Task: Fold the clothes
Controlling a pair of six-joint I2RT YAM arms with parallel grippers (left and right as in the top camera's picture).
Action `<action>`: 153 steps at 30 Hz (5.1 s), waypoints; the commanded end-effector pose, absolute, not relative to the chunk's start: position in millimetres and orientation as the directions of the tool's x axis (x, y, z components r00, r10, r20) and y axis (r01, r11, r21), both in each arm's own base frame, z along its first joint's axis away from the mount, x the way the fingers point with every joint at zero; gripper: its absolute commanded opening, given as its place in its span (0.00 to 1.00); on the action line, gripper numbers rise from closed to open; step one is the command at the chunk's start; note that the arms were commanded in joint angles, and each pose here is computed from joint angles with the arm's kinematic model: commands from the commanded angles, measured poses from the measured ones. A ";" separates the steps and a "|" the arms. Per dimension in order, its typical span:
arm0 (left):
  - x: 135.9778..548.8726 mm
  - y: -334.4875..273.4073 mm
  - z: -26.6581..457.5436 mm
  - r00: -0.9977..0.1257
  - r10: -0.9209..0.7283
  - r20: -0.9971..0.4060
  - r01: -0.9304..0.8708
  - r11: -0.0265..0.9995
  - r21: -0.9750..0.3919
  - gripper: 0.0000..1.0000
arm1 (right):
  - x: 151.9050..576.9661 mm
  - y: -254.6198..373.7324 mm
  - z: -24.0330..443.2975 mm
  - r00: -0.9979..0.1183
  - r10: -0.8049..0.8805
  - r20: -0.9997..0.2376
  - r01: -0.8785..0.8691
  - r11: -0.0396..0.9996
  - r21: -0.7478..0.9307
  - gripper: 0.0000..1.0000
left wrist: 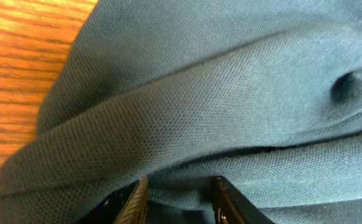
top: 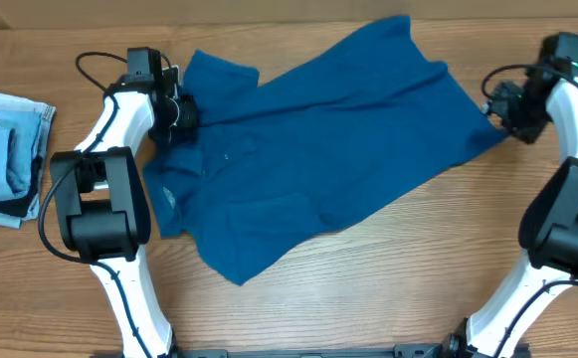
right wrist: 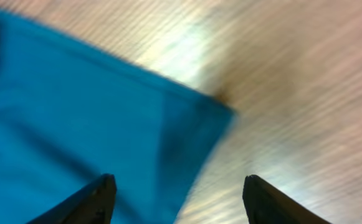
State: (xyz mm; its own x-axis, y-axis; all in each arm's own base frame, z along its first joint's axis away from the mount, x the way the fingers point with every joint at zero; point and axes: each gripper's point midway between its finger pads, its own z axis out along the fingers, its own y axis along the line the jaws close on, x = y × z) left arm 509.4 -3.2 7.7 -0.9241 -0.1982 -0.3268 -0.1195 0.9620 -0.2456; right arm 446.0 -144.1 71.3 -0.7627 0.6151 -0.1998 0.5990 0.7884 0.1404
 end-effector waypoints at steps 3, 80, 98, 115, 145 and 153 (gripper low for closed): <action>523.9 4.0 24.7 -0.932 -0.170 -0.320 -0.105 0.972 -0.210 0.41 | 441.2 -150.7 48.3 -0.724 0.674 -0.146 0.664 0.739 0.116 0.61; 151.7 -164.8 -14.0 -0.862 0.138 0.488 0.141 0.989 -0.031 0.42 | 369.4 -250.5 12.3 -0.515 0.847 -0.134 0.855 0.497 -0.147 0.04; 212.0 -162.8 23.8 -0.976 0.057 0.212 0.040 0.996 -0.085 0.24 | 371.3 -251.5 12.6 -0.514 0.846 -0.142 0.856 0.497 -0.142 0.44; 352.6 -117.4 61.0 -0.943 -0.087 -0.322 -0.049 0.991 -0.124 0.07 | 428.2 -208.5 104.3 -0.623 0.770 -0.140 0.670 0.617 0.414 0.55; 546.8 58.5 28.0 -0.777 -0.318 -0.544 -0.271 0.948 -0.167 0.09 | 440.9 -32.4 267.2 -0.782 0.377 -0.496 0.162 0.892 0.422 0.32; 550.1 69.3 126.7 -0.837 -0.220 -0.501 -0.171 0.975 -0.142 0.29 | 422.8 -41.5 210.3 -0.834 0.457 -0.310 0.336 0.865 0.373 0.39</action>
